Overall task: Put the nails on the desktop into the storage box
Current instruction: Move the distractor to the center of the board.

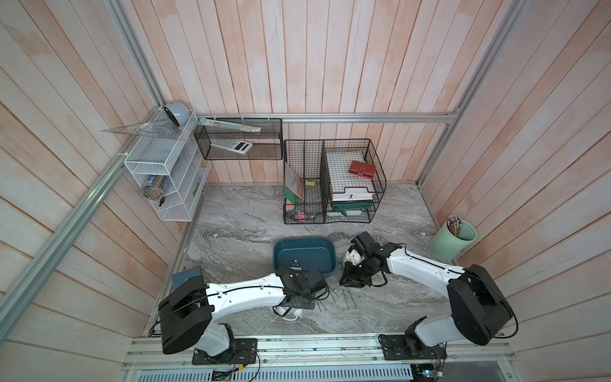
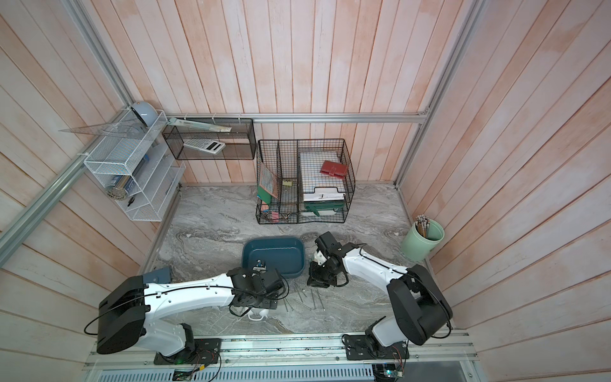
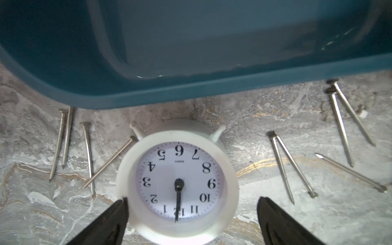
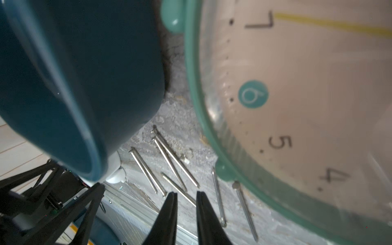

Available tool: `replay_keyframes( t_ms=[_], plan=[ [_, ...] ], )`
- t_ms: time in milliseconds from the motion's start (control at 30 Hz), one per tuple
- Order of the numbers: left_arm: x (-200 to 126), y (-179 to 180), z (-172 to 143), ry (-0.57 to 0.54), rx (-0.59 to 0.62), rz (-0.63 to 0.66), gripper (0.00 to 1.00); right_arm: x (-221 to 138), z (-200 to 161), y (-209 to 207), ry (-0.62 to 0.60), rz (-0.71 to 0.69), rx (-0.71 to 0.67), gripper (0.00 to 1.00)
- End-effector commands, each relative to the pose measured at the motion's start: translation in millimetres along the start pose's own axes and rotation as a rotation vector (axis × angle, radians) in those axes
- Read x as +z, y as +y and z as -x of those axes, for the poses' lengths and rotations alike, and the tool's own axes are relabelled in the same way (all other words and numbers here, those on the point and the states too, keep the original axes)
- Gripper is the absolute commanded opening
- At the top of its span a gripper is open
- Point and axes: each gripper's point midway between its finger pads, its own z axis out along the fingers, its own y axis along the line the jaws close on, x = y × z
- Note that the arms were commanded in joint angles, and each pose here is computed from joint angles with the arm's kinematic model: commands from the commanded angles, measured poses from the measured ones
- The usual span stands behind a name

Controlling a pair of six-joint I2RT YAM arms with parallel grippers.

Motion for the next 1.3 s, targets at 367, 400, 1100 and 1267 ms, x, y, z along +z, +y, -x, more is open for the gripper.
replay_keyframes(
  t_ms=[367,400,1100,1267],
  plan=[
    [-15.3,13.6,-4.6,0.04,0.021,0.054,1.0,-7.7,58.4,-65.2,-0.045,-0.104,0.115,0.21],
    [-20.0,13.8,-2.5,0.034,0.019,0.053,1.0,-8.7,62.6,-70.9,-0.05,-0.11,0.129,0.21],
    [15.4,14.4,8.0,0.036,0.028,0.093,1.0,-63.5,127.1,-81.6,-0.21,-0.108,0.148,0.26],
    [26.6,19.5,2.1,0.06,0.008,0.086,1.0,-62.7,126.7,-78.2,-0.212,-0.098,0.135,0.27]
  ],
)
